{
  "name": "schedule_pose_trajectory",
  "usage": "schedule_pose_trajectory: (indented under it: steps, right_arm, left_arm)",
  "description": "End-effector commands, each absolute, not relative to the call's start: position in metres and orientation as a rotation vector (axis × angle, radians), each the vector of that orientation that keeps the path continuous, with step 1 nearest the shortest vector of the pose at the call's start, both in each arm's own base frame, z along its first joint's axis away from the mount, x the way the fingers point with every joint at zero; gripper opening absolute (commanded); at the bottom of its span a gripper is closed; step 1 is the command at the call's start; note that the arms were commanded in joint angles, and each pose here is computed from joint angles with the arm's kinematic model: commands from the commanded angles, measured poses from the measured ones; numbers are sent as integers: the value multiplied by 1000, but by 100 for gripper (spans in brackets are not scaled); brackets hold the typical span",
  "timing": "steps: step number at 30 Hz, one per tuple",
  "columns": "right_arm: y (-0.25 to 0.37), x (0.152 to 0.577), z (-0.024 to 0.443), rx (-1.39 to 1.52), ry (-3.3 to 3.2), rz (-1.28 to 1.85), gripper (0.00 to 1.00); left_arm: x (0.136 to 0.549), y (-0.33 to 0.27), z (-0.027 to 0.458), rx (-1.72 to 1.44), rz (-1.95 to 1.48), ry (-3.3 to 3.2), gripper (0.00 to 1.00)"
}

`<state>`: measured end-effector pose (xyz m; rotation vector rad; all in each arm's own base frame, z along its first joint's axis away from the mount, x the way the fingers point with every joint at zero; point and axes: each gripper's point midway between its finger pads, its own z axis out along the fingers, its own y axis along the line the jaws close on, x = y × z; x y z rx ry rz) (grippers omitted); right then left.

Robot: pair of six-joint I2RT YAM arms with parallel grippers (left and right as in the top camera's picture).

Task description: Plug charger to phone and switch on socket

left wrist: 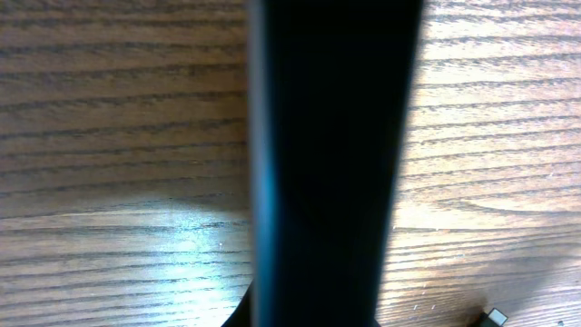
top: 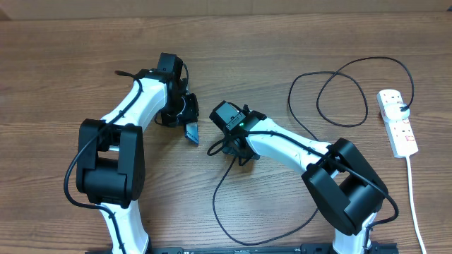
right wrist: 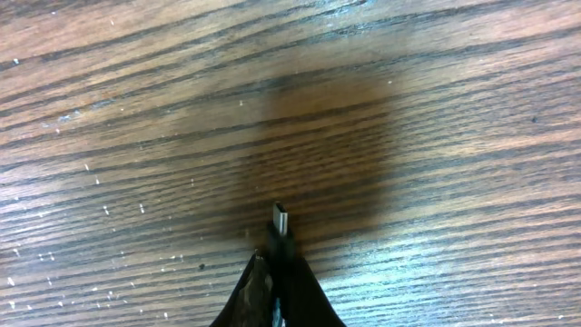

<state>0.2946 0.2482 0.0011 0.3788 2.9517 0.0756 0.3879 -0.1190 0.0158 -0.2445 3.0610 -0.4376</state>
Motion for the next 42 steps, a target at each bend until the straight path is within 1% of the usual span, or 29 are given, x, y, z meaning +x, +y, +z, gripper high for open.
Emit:
schedule_pose_trajectory:
  steps: [1, 3, 5, 6, 9, 10, 12, 13, 14, 18, 22, 24, 29, 30, 32, 34, 35, 38, 42]
  right_arm:
    - [247, 289, -7, 356, 2982, 50, 4]
    - [254, 290, 3, 232, 2989, 100, 4]
    - [269, 293, 15, -38, 2973, 208, 4]
    - [277, 293, 23, -111, 2960, 272, 4]
    - [288, 290, 46, -164, 2953, 451, 4]
    - [296, 287, 69, -225, 2933, 613, 4]
    - [303, 284, 98, -323, 2877, 788, 4]
    - [308, 277, 131, -450, 2792, 965, 4]
    - [311, 271, 148, -525, 2738, 1060, 4]
    - [316, 243, 202, -803, 2514, 1354, 4]
    - [319, 205, 234, -1097, 2235, 1693, 4]
    - [318, 190, 245, -1193, 2075, 1841, 4]
    - [317, 187, 240, -1201, 2048, 1869, 4]
    - [319, 191, 241, -1181, 2055, 1868, 4]
    - [323, 200, 240, -1120, 2108, 1838, 4]
    - [328, 217, 236, -993, 2209, 1773, 4]
    - [332, 229, 240, -903, 2238, 1763, 4]
    - [341, 240, 251, -796, 2250, 1783, 4]
    - [350, 252, 265, -741, 2196, 1788, 4]
  left_arm:
    - [386, -119, 12, -223, -458, 3073, 4]
    - [386, -131, 17, -198, -583, 3062, 4]
    - [391, -147, 26, -81, -758, 3004, 4]
    - [395, -158, 35, 4, -877, 2949, 4]
    - [404, -175, 63, 122, -1147, 2787, 4]
    - [410, -176, 83, 134, -1264, 2696, 4]
    - [415, -174, 104, 157, -1369, 2597, 5]
    - [417, -171, 128, 218, -1474, 2478, 5]
    - [416, -170, 143, 258, -1539, 2402, 5]
    - [410, -168, 185, 341, -1750, 2189, 4]
    - [400, -169, 215, 420, -1931, 2015, 4]
    - [395, -170, 225, 438, -1984, 1970, 4]
    - [387, -170, 244, 454, -1971, 1961, 5]
    - [387, -168, 251, 398, -1931, 2024, 5]
    - [391, -165, 255, 286, -1860, 2123, 5]
    - [394, -161, 265, 197, -1803, 2171, 5]
    - [396, -158, 279, 152, -1736, 2176, 4]
    - [398, -152, 296, 33, -1634, 2197, 4]
    - [392, -152, 314, 1, -1649, 2178, 5]
